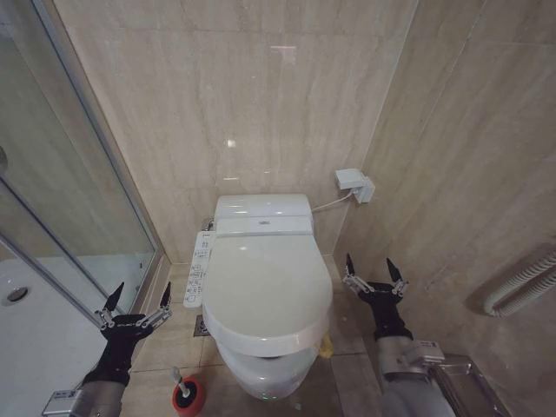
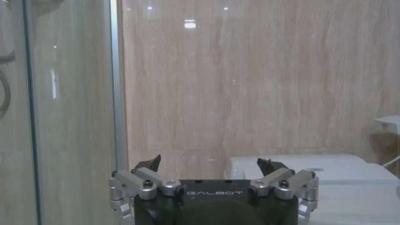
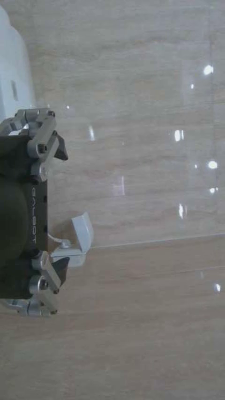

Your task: Open the toilet lid, clean the toilet bowl with a toilet brush, close the toilet lid, and flush.

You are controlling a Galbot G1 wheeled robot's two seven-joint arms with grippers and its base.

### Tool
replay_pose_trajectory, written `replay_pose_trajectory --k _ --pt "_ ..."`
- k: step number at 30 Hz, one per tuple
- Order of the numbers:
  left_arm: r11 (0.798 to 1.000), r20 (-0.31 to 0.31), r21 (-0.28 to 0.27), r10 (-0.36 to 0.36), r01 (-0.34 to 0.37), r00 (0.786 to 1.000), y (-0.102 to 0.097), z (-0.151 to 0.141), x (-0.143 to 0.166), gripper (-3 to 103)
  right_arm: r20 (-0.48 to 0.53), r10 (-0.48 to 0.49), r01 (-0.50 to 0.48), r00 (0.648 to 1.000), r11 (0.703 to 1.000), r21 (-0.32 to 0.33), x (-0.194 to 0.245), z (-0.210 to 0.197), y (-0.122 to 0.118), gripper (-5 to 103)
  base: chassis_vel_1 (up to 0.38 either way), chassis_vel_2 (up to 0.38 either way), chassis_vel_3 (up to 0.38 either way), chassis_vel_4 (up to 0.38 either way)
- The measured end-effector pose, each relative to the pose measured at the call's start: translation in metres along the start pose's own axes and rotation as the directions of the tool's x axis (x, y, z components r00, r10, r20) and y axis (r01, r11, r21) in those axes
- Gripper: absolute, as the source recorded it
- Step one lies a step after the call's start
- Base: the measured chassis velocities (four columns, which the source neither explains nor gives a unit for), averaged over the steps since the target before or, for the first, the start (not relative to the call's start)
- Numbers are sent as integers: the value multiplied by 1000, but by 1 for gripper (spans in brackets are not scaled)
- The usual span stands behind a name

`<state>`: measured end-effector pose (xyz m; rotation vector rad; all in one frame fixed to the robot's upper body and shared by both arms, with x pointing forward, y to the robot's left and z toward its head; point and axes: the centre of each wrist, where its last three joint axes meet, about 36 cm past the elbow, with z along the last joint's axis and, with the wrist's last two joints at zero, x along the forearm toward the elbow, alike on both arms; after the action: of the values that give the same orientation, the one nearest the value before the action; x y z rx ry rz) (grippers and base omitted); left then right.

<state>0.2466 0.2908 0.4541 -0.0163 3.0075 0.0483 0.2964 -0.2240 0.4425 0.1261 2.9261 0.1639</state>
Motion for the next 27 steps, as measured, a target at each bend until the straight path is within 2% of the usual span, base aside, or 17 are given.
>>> replay_pose_trajectory --k 27 --pt "1000 0 0 0 0 1000 0 0 0 100 -23 -8 8 1000 1000 2 -7 6 -1 100 0 0 0 0"
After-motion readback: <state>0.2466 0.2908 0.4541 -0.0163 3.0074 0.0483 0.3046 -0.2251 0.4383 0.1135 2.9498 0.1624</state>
